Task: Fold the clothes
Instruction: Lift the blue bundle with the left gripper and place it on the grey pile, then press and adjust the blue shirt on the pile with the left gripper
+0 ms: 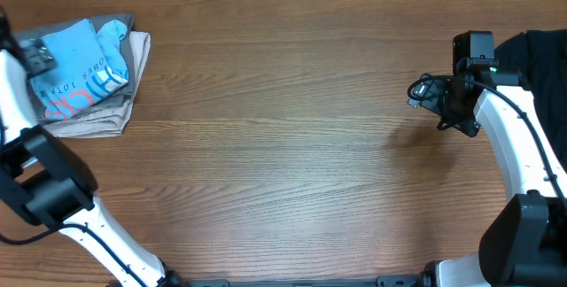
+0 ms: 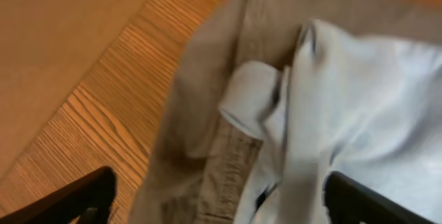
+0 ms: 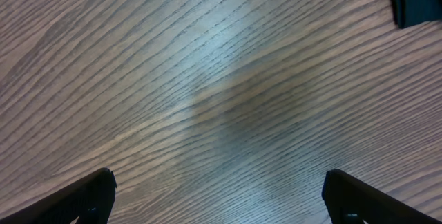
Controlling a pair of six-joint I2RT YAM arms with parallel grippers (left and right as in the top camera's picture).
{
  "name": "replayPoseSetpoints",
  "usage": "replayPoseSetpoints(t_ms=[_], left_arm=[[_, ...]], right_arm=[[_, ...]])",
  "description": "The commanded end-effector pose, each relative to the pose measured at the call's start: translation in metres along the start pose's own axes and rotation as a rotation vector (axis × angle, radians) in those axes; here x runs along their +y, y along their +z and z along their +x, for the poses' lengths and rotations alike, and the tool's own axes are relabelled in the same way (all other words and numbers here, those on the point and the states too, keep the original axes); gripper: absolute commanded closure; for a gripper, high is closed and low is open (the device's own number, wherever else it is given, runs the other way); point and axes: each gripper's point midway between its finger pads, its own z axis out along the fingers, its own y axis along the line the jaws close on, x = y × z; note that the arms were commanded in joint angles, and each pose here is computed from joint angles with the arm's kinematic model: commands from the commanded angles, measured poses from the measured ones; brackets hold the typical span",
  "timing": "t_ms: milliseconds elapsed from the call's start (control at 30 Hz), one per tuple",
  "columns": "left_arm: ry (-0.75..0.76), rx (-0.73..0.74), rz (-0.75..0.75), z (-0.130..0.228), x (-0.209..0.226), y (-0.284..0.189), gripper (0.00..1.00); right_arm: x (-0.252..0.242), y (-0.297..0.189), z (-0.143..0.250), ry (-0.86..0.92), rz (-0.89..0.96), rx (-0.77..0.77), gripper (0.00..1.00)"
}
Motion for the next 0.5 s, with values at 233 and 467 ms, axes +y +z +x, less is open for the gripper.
replayPoseSetpoints(t_ms=[233,467], left_arm=[[-0.208,0.023,0.465,-0.013,-0.047,-0.041,0.78],[-0.240,0.119,0.370,0.026,-0.040,0.006,0.78]], right_arm=[[0.000,-0.005,-0.005,-0.002,0.003,-0.024,0.00],[0.000,-0.005,-0.005,-0.002,0.002,-0.024,0.00]])
